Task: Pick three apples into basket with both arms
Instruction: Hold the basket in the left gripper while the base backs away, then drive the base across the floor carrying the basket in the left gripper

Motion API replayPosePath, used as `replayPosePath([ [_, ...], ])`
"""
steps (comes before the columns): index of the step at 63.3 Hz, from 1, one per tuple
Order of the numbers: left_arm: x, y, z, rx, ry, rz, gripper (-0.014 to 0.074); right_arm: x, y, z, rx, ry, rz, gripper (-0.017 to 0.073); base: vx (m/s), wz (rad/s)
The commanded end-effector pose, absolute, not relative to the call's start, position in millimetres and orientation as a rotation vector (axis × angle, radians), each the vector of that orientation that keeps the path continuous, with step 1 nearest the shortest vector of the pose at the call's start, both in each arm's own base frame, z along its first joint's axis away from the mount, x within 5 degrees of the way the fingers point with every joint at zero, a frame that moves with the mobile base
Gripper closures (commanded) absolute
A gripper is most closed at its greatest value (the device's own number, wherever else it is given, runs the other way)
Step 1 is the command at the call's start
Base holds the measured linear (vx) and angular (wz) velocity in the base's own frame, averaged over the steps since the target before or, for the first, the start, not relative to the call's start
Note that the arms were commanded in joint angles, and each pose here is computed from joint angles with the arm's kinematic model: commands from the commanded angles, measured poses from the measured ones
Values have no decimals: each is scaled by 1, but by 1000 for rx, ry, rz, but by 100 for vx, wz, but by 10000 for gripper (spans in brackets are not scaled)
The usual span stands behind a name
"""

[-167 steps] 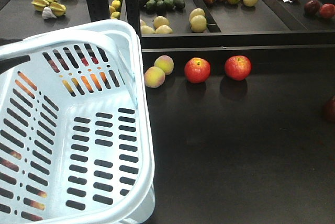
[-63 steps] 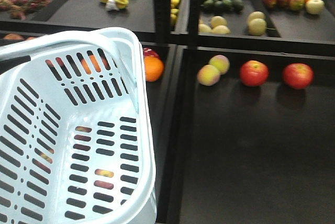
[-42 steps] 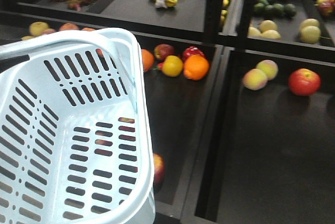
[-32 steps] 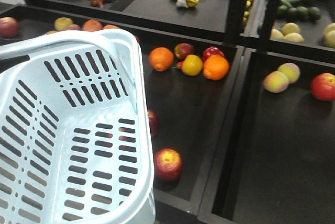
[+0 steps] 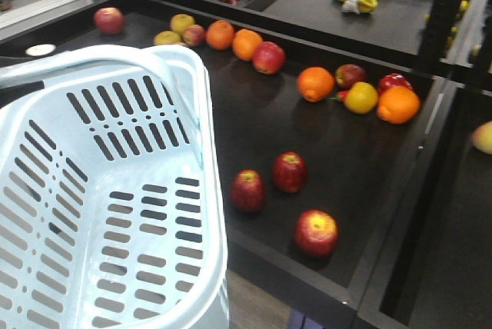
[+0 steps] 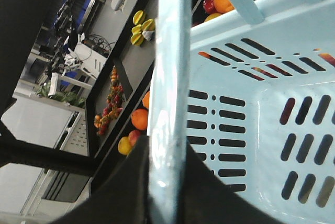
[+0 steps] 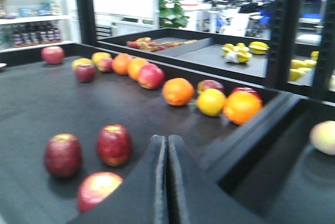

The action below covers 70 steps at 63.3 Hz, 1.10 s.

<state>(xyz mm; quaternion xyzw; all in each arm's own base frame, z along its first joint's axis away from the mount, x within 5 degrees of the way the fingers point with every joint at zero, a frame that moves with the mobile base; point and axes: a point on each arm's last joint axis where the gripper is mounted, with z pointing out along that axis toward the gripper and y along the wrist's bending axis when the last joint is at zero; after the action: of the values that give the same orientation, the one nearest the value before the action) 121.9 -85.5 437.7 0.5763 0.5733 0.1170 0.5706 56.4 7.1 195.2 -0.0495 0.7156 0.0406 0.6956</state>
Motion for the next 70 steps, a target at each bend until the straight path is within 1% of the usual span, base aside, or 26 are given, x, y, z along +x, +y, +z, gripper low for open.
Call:
replayPosePath([
  [1, 119, -85, 458, 1247, 1252, 268, 601, 56, 7, 198, -117, 1521, 83, 568, -6, 40],
  [70, 119, -85, 458, 1247, 1252, 268, 601, 56, 7, 198, -117, 1521, 83, 568, -4, 50],
])
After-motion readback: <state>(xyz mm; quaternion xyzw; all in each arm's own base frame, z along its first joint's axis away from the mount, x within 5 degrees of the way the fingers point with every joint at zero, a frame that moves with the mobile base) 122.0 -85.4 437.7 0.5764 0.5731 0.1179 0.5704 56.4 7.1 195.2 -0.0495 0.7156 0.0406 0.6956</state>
